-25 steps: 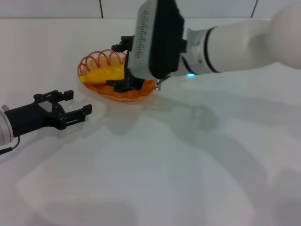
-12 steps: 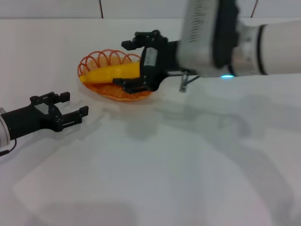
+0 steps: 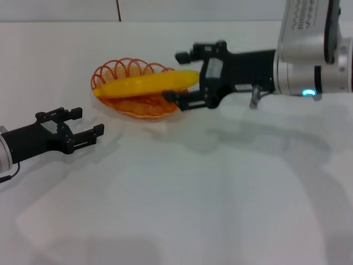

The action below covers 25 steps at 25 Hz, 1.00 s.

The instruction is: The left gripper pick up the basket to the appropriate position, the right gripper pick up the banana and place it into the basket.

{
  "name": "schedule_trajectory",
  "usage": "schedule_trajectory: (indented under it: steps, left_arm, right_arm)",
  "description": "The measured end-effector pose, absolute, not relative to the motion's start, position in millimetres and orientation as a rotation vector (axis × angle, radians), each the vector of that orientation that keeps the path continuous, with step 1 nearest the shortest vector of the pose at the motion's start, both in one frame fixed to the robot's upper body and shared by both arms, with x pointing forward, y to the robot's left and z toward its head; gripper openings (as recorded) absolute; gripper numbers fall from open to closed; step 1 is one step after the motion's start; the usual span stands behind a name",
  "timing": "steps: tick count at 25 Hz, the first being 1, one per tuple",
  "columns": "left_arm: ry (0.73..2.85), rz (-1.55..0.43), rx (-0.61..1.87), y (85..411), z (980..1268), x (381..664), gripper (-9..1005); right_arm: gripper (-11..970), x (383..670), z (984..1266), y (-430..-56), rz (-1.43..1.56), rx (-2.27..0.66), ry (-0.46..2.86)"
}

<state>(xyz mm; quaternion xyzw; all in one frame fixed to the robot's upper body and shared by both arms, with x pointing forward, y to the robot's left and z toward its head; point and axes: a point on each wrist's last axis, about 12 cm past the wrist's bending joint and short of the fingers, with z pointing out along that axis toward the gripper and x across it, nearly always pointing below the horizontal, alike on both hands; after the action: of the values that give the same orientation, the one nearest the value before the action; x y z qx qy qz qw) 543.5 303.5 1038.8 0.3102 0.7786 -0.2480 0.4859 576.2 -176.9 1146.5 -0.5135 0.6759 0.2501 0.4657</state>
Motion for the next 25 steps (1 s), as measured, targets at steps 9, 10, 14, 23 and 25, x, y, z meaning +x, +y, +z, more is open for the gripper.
schedule_trajectory:
  steps: [9, 10, 14, 23, 25]
  left_arm:
    - [1.867, -0.59, 0.755, 304, 1040, 543, 757]
    - [1.867, -0.591, 0.755, 303, 1039, 543, 757]
    - [1.866, -0.592, 0.756, 303, 1039, 543, 757]
    - [1.862, -0.592, 0.748, 303, 1040, 543, 757]
    - [1.861, -0.592, 0.748, 303, 1040, 543, 757]
  right_arm:
    - [825, 572, 1118, -203, 0.645, -1.172, 1.741]
    - [825, 571, 1115, -207, 0.659, -1.158, 1.736]
    - [825, 565, 1105, -225, 0.708, -1.096, 1.71]
    - [825, 560, 1080, -245, 0.718, -1.008, 1.768]
    - [825, 559, 1075, -245, 0.724, -1.01, 1.78]
